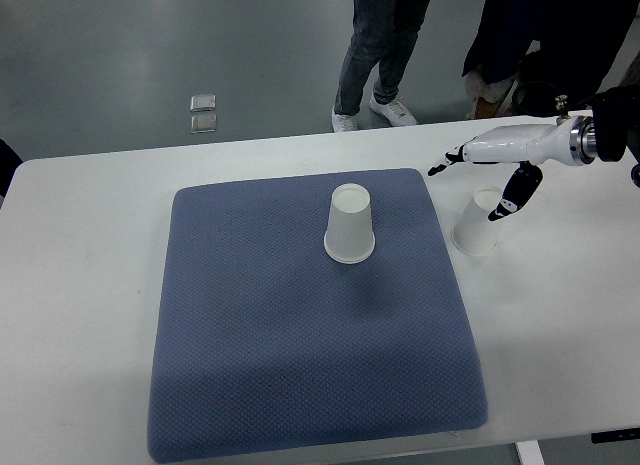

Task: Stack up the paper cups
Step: 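Lower the right hand down around the white cup beside the pad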

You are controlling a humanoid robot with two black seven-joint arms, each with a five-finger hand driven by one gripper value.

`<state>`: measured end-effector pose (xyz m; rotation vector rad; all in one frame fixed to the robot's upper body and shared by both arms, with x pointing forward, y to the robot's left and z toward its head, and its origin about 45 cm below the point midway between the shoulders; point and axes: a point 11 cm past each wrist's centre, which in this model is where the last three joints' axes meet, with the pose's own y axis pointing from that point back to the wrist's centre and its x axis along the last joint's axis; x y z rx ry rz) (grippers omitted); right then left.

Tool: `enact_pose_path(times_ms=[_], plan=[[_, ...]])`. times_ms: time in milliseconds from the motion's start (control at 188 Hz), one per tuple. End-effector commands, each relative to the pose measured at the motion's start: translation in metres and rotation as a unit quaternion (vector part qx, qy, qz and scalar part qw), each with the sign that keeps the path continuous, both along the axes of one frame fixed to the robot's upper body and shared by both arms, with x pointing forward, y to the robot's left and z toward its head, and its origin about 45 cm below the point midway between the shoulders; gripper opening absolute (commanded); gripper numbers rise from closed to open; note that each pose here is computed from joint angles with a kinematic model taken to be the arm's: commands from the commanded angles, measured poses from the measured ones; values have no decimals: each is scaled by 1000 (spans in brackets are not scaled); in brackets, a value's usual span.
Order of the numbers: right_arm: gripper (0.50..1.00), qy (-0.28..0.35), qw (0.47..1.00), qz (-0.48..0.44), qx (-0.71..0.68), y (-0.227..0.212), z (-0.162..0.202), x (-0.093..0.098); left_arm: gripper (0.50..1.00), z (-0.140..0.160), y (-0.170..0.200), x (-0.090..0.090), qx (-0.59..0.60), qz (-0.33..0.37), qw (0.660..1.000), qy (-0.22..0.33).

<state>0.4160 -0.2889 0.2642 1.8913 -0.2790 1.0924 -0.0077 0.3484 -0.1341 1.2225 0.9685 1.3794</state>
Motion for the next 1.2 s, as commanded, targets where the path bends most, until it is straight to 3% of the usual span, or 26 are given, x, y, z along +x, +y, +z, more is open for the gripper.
enact_pose_path(times_ms=[0,223,696,1195], plan=[[911,-4,1000,5,-8,-1,-10,-2,1000,0,0,0,0,0,1000,0],[911,-29,999,7,-46,-17,-38,-3,1000,0,0,0,0,0,1000,0],[909,-50,997,7,-55,-12,-54,7,1000,0,0,0,0,0,1000,0],[897,-49,997,6,-62,-16,-71,3,1000,0,0,0,0,0,1000,0]])
